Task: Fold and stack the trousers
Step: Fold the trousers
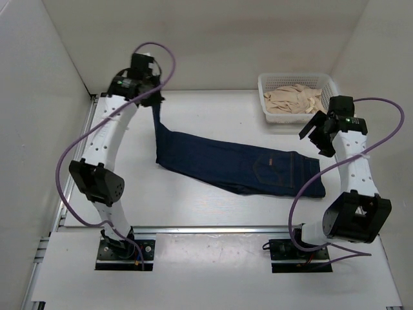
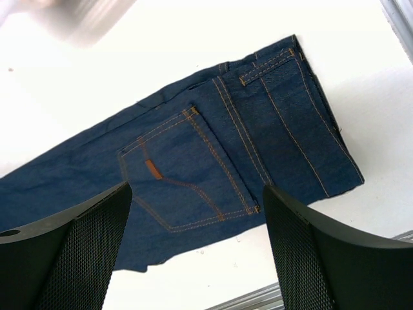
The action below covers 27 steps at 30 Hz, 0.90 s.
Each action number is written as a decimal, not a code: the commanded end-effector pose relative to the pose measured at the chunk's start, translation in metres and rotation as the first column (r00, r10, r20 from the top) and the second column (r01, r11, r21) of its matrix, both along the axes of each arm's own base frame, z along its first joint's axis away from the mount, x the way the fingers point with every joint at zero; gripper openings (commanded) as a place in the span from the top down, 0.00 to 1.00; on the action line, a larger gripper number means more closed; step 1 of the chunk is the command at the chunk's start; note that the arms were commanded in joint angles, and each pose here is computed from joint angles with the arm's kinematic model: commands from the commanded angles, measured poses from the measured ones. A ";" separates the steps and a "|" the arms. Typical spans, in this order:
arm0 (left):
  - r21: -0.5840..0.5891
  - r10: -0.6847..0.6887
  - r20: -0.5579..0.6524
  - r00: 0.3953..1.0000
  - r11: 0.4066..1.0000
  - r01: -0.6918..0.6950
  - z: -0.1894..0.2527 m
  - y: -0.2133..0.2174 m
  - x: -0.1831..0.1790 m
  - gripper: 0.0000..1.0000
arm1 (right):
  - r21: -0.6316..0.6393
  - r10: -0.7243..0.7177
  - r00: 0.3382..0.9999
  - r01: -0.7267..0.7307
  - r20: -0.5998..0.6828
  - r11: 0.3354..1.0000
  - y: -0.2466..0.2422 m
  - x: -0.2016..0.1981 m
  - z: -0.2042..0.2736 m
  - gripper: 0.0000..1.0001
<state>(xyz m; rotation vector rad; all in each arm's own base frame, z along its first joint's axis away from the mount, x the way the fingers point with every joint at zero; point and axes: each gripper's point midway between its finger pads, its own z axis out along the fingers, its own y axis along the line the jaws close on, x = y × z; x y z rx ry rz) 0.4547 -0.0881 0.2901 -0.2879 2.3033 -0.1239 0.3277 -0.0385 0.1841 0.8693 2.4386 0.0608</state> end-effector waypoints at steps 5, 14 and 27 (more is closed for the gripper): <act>-0.075 -0.153 -0.015 0.988 0.986 0.151 -0.020 -0.129 -0.049 0.90 | -0.009 0.029 0.997 -0.029 0.078 1.000 0.007 -0.025 0.029 0.14; -0.119 -0.432 -0.223 0.874 0.902 0.416 -0.101 -0.233 -0.133 0.00 | -0.004 0.029 0.998 -0.029 0.051 1.000 0.009 -0.041 0.018 0.14; 0.090 -0.451 -0.345 0.823 0.857 0.507 -0.133 -0.254 -0.121 0.65 | 0.057 0.112 0.992 -0.115 0.051 0.992 0.026 -0.046 0.007 0.14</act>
